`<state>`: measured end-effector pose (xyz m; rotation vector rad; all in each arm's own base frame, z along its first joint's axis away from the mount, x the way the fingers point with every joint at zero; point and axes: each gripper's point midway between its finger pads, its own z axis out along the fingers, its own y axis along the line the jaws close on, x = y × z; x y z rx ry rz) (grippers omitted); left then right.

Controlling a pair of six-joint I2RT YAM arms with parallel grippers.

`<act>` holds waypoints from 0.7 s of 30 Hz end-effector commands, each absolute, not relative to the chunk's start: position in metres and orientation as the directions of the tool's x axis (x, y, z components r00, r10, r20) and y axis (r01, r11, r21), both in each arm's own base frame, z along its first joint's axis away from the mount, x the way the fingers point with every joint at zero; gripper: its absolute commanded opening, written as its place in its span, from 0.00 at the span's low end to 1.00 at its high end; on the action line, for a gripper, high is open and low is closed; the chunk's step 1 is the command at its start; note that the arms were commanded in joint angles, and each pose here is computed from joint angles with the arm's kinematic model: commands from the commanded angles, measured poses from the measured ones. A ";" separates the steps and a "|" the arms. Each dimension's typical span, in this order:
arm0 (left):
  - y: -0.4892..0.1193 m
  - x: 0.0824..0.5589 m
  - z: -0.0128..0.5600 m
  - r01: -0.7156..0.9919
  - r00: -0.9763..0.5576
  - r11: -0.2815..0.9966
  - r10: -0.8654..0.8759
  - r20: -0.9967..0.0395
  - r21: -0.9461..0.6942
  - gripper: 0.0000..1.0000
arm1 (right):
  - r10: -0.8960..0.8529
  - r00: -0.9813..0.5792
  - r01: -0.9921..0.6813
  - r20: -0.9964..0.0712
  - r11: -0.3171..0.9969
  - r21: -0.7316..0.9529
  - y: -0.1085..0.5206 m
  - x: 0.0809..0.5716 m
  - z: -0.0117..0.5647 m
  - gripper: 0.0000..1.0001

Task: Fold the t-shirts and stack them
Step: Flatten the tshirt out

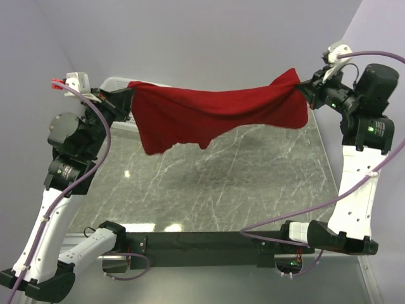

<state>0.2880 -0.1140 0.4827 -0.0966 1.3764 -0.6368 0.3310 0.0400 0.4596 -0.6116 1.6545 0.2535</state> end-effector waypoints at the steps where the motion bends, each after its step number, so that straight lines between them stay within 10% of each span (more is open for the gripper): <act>1: -0.110 0.276 0.529 0.410 0.167 0.842 -0.447 -0.879 -0.351 0.01 | -0.198 -0.025 -0.461 -0.980 0.872 -0.165 0.028 0.333 0.486 0.00; 21: -0.148 0.313 0.404 0.342 -0.210 0.749 -0.527 -0.823 -0.567 0.01 | -0.151 -0.206 -0.472 -0.967 0.881 -0.037 0.024 0.346 0.408 0.00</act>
